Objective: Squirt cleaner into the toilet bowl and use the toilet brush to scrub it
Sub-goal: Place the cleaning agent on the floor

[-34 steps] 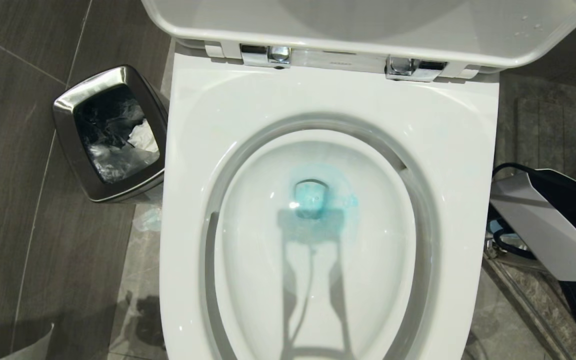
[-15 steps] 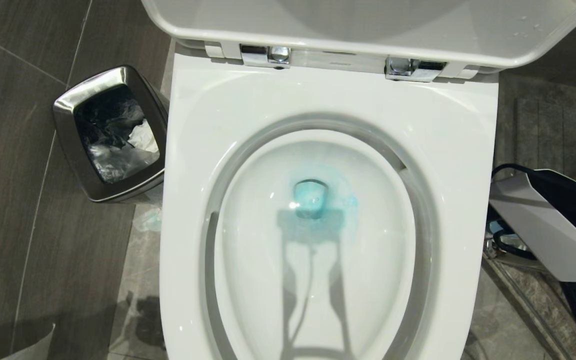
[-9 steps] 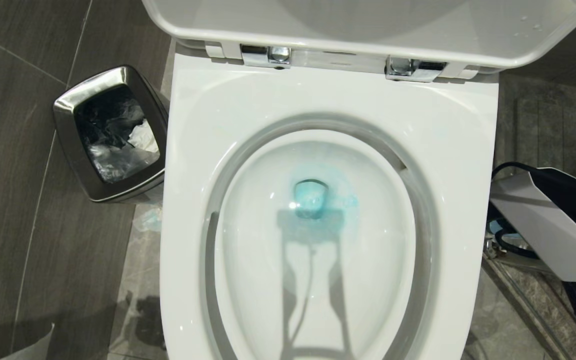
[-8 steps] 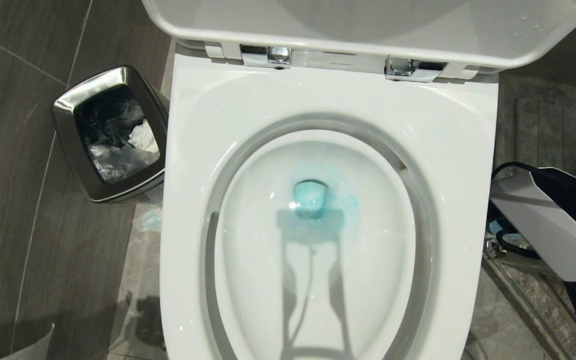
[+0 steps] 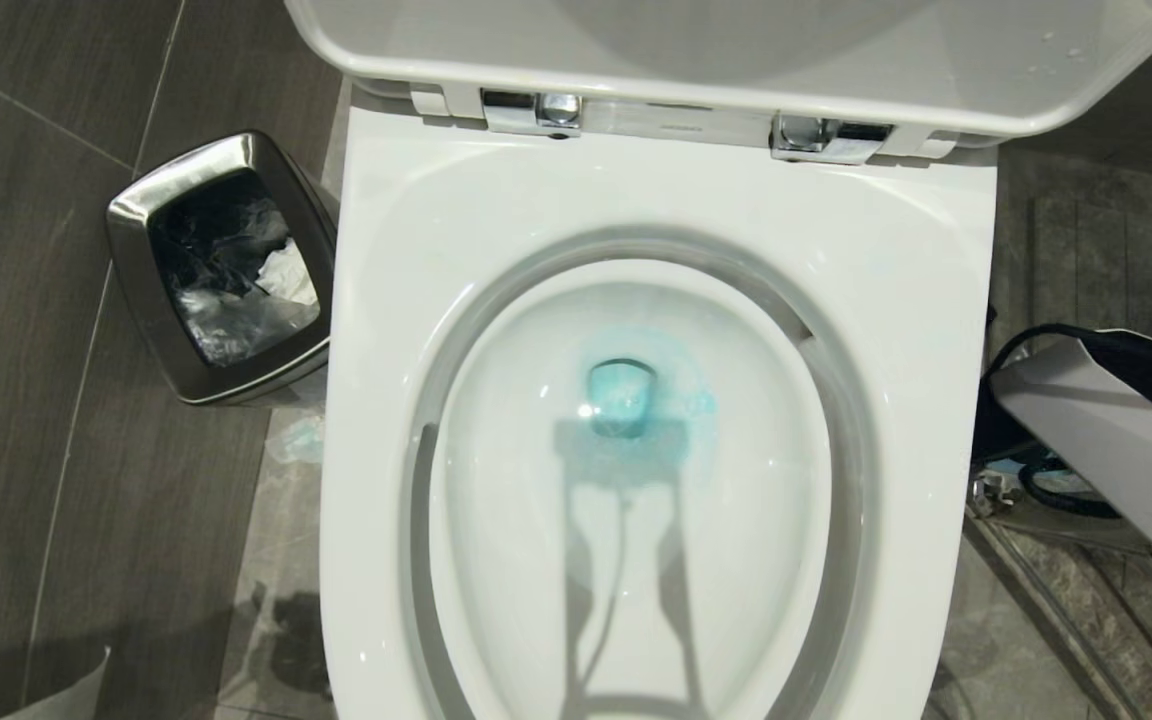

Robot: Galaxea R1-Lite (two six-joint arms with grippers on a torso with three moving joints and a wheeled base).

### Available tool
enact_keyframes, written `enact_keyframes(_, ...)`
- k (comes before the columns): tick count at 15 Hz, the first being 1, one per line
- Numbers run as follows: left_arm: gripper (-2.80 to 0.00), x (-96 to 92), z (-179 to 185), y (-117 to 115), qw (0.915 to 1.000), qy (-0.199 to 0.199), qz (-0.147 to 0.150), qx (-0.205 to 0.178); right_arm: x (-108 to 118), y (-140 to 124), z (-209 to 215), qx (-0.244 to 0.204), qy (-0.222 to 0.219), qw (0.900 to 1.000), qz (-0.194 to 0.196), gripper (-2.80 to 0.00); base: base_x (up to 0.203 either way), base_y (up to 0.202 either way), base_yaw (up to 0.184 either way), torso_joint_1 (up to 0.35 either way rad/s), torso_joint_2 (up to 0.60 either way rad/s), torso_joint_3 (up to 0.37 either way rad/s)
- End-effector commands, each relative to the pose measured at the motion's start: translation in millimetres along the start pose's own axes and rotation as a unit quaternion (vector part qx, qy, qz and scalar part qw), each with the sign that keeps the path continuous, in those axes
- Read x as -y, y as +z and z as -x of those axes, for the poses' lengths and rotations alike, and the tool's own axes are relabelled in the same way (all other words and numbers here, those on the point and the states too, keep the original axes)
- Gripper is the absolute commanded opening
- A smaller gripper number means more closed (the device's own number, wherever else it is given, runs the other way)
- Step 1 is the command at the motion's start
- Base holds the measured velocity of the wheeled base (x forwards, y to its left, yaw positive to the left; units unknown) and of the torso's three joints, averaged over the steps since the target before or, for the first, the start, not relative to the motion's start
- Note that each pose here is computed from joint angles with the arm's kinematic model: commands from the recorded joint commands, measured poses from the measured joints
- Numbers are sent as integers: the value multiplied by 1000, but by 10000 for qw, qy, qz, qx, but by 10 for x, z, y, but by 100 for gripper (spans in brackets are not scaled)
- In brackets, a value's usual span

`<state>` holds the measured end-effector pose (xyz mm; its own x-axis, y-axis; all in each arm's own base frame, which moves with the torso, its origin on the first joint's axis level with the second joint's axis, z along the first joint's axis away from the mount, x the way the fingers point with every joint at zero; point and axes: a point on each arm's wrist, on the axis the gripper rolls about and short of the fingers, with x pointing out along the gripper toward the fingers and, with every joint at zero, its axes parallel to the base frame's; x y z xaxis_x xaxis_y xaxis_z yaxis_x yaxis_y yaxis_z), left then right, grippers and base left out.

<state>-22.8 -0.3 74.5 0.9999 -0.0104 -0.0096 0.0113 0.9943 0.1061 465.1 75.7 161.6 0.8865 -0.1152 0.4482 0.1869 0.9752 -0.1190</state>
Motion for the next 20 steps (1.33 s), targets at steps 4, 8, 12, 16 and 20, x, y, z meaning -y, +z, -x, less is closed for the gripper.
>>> enact_keyframes(4, -280, 1, -2, -5, 10000, -4, -5, -20, 30, 232, 191, -3, 76, 10000, -30, 0, 0, 0, 0, 0, 0, 0)
enact_keyframes(8, -280, 0, -1, 0, 10000, -3, -5, -7, 128, 372, 407, -240, 157, 9996, 37, 0, 0, 0, 0, 0, 0, 0)
enact_keyframes(12, -280, 1, -1, -4, 10000, -3, -5, -11, 242, 479, 802, -585, 290, 9978, 133, 0, 0, 0, 0, 0, 0, 0)
enact_keyframes(16, -280, 1, -2, -4, 10000, -3, -5, -15, 367, 828, 1237, -709, 419, 9965, 139, 0, 0, 0, 0, 0, 0, 0)
enact_keyframes(20, -280, 1, -1, -5, 10000, -3, -5, -12, 586, 1155, 1586, -692, 408, 9966, 200, -280, 0, 0, 0, 0, 0, 0)
